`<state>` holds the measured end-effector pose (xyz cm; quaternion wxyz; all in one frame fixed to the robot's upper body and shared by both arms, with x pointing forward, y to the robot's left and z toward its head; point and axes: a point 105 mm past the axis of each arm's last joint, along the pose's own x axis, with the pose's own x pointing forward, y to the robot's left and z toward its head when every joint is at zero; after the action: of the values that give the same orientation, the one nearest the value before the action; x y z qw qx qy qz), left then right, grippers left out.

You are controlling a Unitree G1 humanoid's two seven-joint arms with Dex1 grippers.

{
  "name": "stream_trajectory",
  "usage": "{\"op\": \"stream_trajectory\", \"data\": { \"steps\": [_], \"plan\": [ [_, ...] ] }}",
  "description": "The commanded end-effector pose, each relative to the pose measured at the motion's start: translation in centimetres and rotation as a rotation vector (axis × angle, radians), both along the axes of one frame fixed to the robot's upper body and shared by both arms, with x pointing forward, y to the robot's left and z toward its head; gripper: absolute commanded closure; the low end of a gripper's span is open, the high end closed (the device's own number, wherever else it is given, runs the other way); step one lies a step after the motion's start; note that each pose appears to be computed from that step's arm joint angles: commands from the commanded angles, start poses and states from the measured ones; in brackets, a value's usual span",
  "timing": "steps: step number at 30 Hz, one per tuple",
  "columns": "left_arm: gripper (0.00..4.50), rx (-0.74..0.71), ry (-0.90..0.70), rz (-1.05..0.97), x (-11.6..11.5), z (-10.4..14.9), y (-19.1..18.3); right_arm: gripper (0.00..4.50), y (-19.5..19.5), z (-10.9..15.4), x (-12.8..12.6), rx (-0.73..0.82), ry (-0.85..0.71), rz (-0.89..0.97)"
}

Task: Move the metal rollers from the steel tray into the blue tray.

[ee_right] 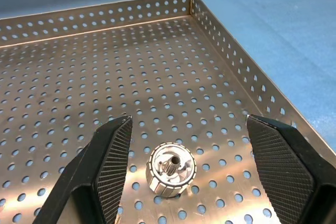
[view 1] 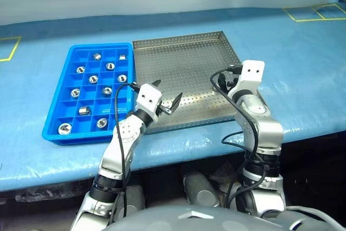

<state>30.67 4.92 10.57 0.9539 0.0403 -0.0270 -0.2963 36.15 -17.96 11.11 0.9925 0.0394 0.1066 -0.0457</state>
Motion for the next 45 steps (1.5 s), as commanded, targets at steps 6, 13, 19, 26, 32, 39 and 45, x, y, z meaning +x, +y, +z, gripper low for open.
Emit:
{"op": "stream_trajectory", "data": {
  "steps": [6,13,19,26,32,39,45],
  "plan": [
    [0.00,-0.026,-0.045,0.007,-0.3,1.1,-0.1,0.86,1.0,1.1,2.2,0.106,-0.023,0.012],
    [0.00,-0.028,-0.039,0.015,-0.4,1.0,0.0,0.86,0.5,0.1,3.2,0.057,0.050,-0.092],
    [0.00,-0.033,-0.041,0.024,-0.4,1.0,0.0,0.86,0.7,-0.5,3.6,0.147,0.110,-0.137],
    [0.00,-0.038,-0.041,0.028,-0.5,1.0,0.0,0.86,1.3,-1.5,3.7,0.175,0.180,-0.131],
    [0.00,-0.041,-0.040,0.035,-0.4,1.0,0.1,0.86,1.9,-2.4,3.5,0.198,0.223,-0.129],
    [0.00,-0.041,-0.040,0.037,-0.5,1.0,0.1,1.75,2.0,-2.7,3.4,0.179,0.229,-0.119],
    [0.00,-0.036,-0.046,0.050,-0.4,1.2,0.6,2.81,1.8,-2.0,3.6,0.053,0.173,-0.097]
  ]
}}
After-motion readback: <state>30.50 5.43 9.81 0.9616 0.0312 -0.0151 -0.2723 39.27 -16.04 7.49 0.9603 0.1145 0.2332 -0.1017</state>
